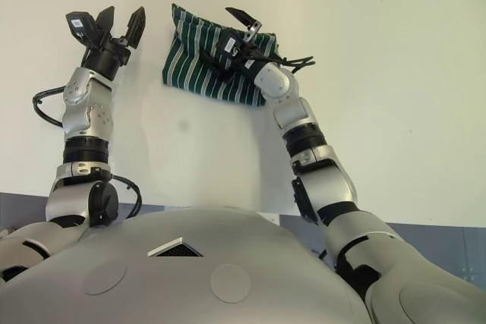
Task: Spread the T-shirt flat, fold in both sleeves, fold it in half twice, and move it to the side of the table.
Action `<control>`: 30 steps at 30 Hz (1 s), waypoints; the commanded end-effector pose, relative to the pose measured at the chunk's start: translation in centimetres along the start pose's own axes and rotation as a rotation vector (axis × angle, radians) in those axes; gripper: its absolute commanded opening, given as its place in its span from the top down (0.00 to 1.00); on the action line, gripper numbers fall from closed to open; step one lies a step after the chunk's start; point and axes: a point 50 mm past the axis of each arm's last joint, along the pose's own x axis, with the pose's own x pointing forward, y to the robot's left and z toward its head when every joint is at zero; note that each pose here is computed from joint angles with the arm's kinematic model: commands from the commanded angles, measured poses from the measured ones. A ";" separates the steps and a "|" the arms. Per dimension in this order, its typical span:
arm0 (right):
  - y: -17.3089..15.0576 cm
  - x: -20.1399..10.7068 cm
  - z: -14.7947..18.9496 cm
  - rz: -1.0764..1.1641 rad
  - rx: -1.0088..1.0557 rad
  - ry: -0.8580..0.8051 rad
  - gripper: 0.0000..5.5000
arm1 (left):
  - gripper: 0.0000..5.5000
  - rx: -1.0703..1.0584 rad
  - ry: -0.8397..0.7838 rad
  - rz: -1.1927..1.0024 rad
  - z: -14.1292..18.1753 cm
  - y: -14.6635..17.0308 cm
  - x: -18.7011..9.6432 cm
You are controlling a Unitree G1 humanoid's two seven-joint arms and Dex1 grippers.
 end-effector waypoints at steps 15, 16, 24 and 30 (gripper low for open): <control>-10.0 -7.1 -9.3 -0.759 0.629 0.408 0.02 | 0.20 0.027 0.024 -0.005 -0.8 -0.9 0.1; -10.7 -8.2 -9.6 -0.802 0.629 0.412 0.02 | 0.20 0.027 0.024 -0.003 -0.8 -0.9 0.1; -15.0 -16.0 -11.2 -1.018 0.475 0.450 0.02 | 0.20 0.053 0.003 0.006 -0.6 -0.7 -0.6; -15.8 -15.7 -10.0 -0.985 0.396 0.375 0.02 | 0.20 0.095 -0.009 0.016 -0.4 -0.7 -0.9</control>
